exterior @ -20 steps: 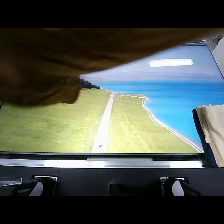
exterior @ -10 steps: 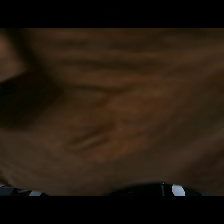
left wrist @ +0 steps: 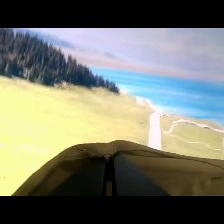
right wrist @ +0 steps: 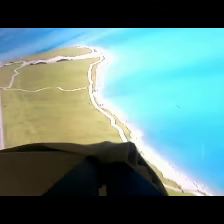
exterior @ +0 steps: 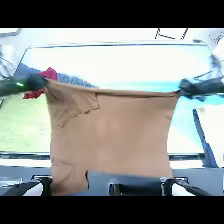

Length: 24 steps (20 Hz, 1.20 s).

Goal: Fold the clothes and pants, and hang the long-sleeved shirts on hangers.

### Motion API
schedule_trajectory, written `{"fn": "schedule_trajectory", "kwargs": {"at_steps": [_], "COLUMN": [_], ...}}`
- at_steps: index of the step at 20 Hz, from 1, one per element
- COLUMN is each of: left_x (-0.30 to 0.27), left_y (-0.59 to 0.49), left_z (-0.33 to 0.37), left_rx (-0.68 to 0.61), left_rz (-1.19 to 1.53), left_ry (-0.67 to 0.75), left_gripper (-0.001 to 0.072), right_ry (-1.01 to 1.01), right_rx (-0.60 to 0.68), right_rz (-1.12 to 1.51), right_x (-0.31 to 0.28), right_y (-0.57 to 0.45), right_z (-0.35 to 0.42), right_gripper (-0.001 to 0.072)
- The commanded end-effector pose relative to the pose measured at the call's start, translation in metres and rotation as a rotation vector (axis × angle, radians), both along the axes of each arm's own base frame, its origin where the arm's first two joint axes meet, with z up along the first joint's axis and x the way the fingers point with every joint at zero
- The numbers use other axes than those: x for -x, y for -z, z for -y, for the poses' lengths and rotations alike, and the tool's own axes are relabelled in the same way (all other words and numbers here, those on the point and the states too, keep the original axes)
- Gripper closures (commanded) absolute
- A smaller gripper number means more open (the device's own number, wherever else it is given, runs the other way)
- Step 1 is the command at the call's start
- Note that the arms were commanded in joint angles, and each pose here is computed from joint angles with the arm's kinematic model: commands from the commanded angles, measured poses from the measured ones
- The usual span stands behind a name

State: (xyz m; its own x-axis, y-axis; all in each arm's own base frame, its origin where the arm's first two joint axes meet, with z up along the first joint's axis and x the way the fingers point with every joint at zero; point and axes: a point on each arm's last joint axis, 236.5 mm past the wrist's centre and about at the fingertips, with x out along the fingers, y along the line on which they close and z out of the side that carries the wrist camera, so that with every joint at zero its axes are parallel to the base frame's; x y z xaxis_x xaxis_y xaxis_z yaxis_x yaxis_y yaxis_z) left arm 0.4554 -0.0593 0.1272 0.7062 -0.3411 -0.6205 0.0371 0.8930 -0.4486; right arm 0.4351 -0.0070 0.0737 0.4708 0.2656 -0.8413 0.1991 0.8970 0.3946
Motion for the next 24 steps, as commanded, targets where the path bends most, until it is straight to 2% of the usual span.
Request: {"fn": "schedule_trajectory", "kwargs": {"at_steps": [1,3,6,13,15,18,21,24], "left_x": [-0.042,-0.077,-0.112,-0.12,-0.105,-0.035,0.036,0.066], "left_y": [0.107,0.107,0.097,0.136,0.107,0.108,0.167,0.208], "left_z": [-0.012,-0.026,-0.046,-0.037,-0.03,-0.04,-0.041,-0.035], "left_rx": [0.038,0.063,0.032,0.029,-0.038,-0.123,-0.036,-0.015], "left_rz": [-0.095,-0.014,0.117,0.066,0.042,-0.196,-0.517,-0.619], "left_ry": [-0.125,-0.214,-0.305,-0.305,-0.148,0.055,0.088,0.086], "left_gripper": [0.0681,0.0681,0.0681,0.068,0.0681,0.0681,0.0681,0.0681], "right_ry": [0.043,0.118,0.203,0.213,0.143,-0.052,-0.146,-0.13], "right_rx": [-0.036,-0.07,-0.066,-0.072,-0.087,-0.037,-0.051,-0.055], "right_rz": [0.066,0.186,0.3,0.245,0.149,-0.149,-0.441,-0.485], "right_x": [-0.076,-0.124,-0.162,-0.163,-0.135,-0.047,0.028,0.046], "right_y": [0.072,0.065,0.062,0.095,0.084,0.087,0.123,0.155], "right_z": [-0.022,-0.015,0.001,0.003,-0.001,-0.002,-0.018,-0.023], "right_gripper": [0.0678,0.0678,0.0678,0.0678,0.0678,0.0678,0.0677,0.0677]}}
